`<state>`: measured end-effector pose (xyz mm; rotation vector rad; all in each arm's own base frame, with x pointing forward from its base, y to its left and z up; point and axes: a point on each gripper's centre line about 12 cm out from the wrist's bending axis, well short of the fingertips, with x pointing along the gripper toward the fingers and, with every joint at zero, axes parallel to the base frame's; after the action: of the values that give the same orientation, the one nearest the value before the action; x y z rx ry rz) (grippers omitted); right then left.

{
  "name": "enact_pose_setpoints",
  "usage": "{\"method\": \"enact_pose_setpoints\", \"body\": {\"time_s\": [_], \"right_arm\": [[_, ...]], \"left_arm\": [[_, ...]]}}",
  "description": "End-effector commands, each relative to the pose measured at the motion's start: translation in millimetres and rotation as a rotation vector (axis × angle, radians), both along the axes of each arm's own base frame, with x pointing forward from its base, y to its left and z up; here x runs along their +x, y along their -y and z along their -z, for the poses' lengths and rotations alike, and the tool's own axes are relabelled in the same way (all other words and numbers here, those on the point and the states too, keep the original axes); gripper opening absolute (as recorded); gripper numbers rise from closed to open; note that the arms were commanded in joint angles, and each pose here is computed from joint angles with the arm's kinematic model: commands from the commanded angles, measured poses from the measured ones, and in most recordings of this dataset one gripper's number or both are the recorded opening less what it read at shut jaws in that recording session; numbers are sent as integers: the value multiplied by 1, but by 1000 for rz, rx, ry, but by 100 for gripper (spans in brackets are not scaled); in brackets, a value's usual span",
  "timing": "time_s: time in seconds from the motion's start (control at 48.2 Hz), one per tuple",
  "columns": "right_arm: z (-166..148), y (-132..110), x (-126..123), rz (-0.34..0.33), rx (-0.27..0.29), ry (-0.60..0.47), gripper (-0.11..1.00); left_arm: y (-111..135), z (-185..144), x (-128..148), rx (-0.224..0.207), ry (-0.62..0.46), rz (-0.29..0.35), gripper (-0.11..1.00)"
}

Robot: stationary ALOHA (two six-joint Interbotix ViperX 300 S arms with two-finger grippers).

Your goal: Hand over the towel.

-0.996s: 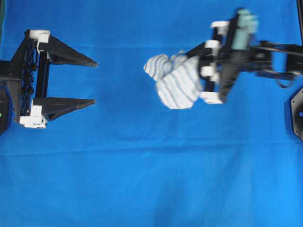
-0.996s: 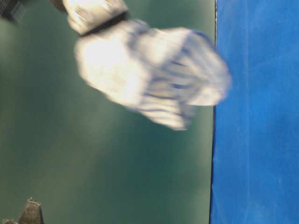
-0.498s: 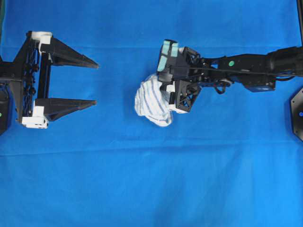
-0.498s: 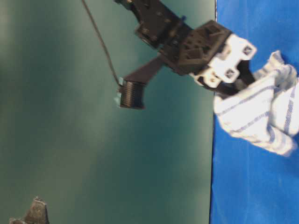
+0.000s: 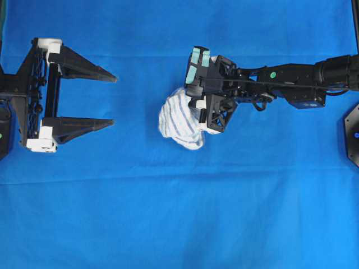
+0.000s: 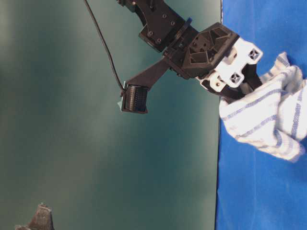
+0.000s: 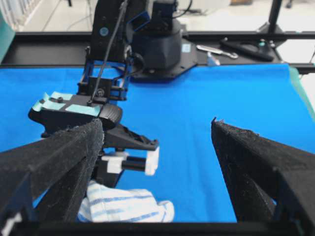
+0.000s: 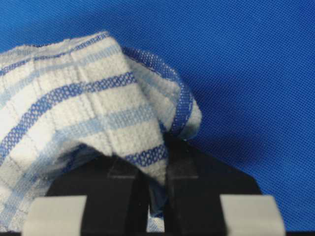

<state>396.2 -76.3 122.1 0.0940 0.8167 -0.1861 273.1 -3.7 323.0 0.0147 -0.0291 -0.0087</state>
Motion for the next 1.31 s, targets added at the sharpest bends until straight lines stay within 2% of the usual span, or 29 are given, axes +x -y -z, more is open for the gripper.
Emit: {"method": "enact_pose_setpoints", "body": {"time_s": [0.0, 0.145, 0.228, 0.477, 0.83, 1.037, 1.286], "right_arm": [[-13, 1, 6, 4, -4, 43, 16], [-24, 5, 0, 14, -8, 52, 60], [-47, 6, -8, 18, -18, 90, 72], [-120, -2, -45, 16, -58, 275, 71], [-200, -22, -124, 6, -126, 629, 71], [-216, -33, -156, -14, -135, 721, 71], [-203, -32, -149, -14, -135, 713, 71]], "left_arm": [[0, -6, 0, -2, 20, -2, 87], [0, -7, 0, -2, 23, -2, 87], [0, -6, 0, -2, 20, -2, 87], [0, -6, 0, -2, 21, -2, 87], [0, -6, 0, -2, 18, 1, 87], [0, -5, 0, 0, 17, 1, 87], [0, -4, 0, 1, 17, 1, 87]]}}
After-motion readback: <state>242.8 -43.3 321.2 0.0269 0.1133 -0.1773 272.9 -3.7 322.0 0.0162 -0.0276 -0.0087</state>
